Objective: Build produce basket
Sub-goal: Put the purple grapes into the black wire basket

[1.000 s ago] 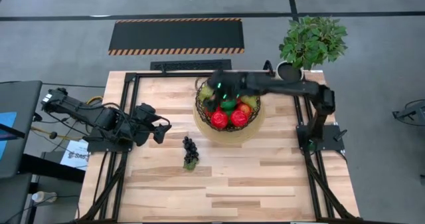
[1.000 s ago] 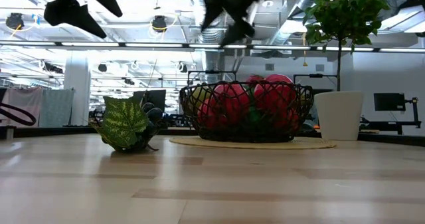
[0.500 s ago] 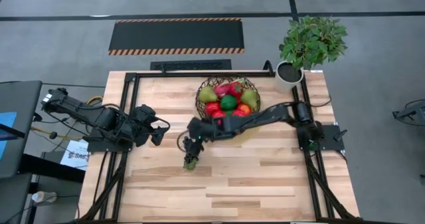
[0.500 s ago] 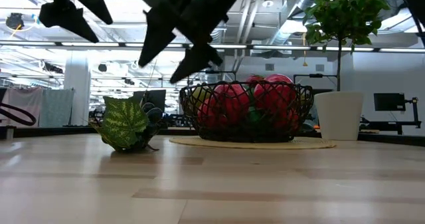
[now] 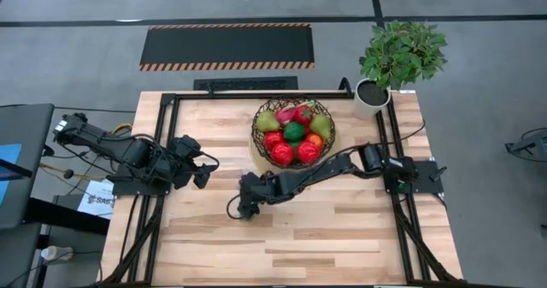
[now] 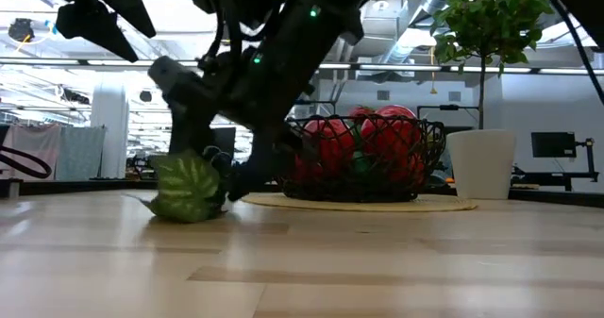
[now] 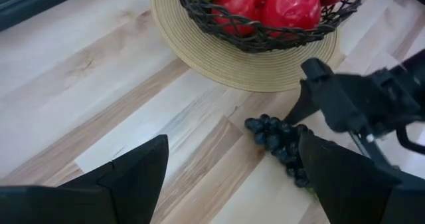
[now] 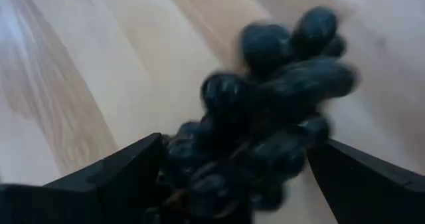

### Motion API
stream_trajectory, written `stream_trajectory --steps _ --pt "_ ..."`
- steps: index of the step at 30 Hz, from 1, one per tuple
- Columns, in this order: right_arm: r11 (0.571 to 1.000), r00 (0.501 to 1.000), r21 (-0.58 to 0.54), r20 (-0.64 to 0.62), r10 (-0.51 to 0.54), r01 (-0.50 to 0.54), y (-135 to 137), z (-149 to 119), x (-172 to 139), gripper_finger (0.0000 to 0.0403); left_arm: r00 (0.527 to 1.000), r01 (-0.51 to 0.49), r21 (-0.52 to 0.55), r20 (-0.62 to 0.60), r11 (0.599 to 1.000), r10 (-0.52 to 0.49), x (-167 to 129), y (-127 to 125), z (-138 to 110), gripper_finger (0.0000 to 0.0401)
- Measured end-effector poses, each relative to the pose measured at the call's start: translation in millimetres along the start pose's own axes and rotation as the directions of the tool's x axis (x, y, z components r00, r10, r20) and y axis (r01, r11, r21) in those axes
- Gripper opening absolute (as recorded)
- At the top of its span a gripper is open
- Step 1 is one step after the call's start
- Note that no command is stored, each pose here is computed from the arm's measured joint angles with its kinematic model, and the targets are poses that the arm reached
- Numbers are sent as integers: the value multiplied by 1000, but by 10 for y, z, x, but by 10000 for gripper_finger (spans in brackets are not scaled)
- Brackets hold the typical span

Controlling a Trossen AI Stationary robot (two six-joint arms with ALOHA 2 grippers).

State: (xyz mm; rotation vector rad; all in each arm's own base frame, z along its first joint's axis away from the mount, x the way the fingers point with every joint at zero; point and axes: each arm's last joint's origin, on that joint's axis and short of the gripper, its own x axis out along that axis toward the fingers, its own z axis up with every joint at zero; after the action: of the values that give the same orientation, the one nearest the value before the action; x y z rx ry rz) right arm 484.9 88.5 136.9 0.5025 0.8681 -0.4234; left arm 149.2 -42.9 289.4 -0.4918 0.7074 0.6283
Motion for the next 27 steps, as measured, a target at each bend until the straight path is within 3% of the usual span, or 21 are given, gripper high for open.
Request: stream_trajectory --steps 6,15,27 --pt "1000 1000 11 -21 -11 12 61 -111 -8 366 1000 0 0 0 1000 0 0 0 0 324" --pt "1000 999 14 -43 -5 5 91 -68 -72 270 1000 1 -23 0 1000 -1 0 -1 0 324" --pt "988 1000 -154 10 27 -25 272 512 -525 182 1000 2 -36 0 999 -2 0 -2 0 324"
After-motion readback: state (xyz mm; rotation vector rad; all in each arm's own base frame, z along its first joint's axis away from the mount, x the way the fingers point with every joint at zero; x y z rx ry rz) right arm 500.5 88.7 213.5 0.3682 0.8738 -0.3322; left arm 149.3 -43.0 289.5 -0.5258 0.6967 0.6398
